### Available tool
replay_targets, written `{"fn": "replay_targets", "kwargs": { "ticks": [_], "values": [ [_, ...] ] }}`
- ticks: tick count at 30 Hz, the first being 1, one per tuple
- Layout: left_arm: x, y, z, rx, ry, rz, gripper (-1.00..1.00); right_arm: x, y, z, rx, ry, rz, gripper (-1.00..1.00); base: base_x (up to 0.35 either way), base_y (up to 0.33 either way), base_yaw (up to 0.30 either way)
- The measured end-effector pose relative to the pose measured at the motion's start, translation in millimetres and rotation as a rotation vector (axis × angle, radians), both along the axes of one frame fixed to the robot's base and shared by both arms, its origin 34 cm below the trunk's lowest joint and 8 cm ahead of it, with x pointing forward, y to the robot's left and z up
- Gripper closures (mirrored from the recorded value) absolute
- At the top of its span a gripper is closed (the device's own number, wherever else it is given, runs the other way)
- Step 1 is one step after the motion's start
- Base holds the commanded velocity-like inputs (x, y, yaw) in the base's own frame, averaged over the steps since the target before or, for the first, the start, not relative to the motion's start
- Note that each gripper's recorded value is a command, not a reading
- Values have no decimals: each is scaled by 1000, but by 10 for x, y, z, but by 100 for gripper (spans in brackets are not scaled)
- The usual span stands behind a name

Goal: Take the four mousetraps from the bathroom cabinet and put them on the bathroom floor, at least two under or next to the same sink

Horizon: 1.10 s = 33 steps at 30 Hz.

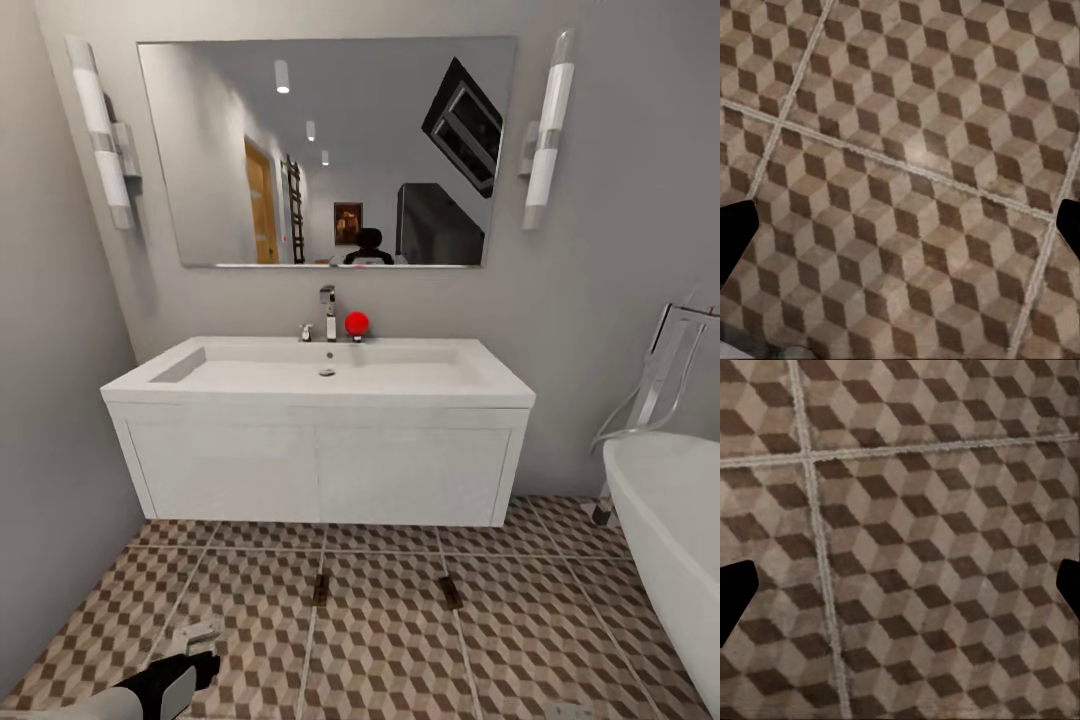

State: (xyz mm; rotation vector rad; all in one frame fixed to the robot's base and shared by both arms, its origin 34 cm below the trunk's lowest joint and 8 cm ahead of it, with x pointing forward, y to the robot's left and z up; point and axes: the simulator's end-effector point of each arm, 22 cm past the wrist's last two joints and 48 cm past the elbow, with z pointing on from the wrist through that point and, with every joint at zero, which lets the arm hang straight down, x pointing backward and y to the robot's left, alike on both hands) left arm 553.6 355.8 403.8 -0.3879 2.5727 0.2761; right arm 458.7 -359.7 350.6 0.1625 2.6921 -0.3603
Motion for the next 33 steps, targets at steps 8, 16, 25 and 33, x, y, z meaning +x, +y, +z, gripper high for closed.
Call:
{"fn": "replay_targets", "kwargs": {
  "ticks": [8, 16, 25, 33],
  "values": [
    [-691, -11, -254, -2, 107, -1, -100, -861, 1, -187, 0, 123, 1, -100, 0, 0, 0],
    [-1680, -175, -564, -59, 222, -32, -100, -1869, 121, -300, 15, 262, 9, -100, 0, 0, 0],
    [-2155, -206, -542, -68, 261, -41, -100, -2284, 299, -207, 43, 312, 22, -100, 0, 0, 0],
    [-2459, -371, -478, -90, 302, -47, -100, -2390, 509, -76, 68, 262, 40, -100, 0, 0, 0]
  ]
}}
